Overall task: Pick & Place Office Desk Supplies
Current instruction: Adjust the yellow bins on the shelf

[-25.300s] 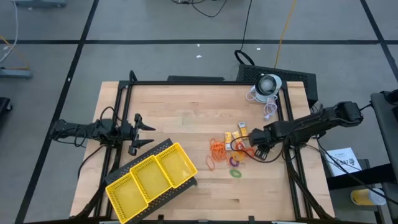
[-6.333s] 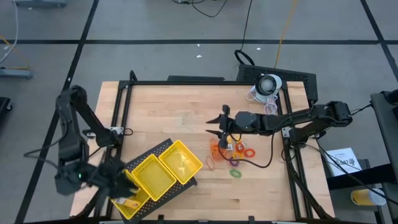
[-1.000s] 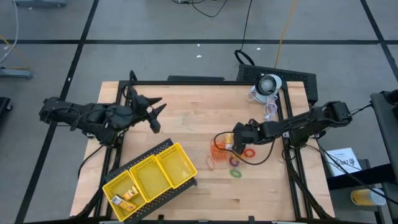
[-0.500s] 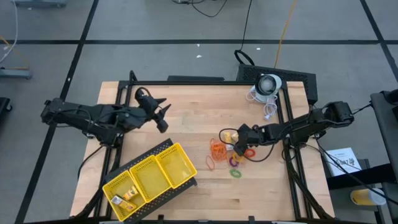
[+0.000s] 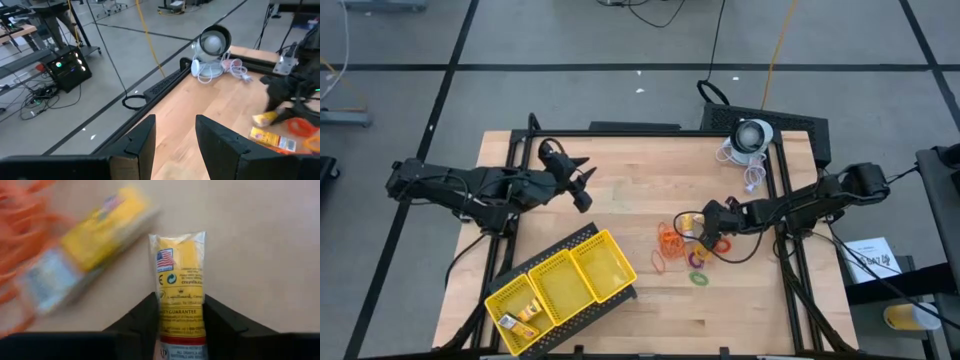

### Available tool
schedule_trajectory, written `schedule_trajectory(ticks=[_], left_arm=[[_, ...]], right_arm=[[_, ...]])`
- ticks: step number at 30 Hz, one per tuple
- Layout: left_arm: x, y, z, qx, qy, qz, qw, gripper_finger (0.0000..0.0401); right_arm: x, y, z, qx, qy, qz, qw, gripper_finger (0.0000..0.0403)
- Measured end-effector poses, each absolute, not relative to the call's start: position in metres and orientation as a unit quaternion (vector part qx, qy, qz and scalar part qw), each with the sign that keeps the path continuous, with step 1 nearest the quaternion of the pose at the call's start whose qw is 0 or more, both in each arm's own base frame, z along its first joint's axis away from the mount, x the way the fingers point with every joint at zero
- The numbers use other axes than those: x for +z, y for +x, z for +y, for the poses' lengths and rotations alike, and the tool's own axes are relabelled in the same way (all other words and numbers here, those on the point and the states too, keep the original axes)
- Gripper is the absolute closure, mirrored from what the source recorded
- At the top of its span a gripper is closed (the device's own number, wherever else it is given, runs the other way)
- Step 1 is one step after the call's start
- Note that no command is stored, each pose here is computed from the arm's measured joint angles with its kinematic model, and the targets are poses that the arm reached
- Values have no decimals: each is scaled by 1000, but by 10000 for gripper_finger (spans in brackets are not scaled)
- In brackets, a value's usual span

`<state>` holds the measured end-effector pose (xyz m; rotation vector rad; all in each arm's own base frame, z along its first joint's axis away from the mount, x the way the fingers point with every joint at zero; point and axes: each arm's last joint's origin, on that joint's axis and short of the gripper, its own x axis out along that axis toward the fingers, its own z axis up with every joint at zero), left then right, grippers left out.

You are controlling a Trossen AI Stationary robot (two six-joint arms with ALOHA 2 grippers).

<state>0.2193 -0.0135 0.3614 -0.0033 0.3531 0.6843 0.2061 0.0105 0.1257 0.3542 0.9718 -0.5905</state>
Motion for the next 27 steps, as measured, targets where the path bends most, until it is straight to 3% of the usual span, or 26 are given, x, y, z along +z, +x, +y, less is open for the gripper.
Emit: schedule_trajectory(ticks=[6,14,21,27], left_arm=[[368,224,-13,312,-28,137,940,251],[373,240,-2,171,-113,109,973,246],[352,277,15,150,-173,117,966,164],[331,314,24,54,-226,118,965,113]], right_arm=[[152,211,6,-285,108,365,879,314],[196,234,4,-223,-18,185,957,302],[217,254,8,-167,-120,41,978,308],[217,265,9,-171,-179,21,969,304]])
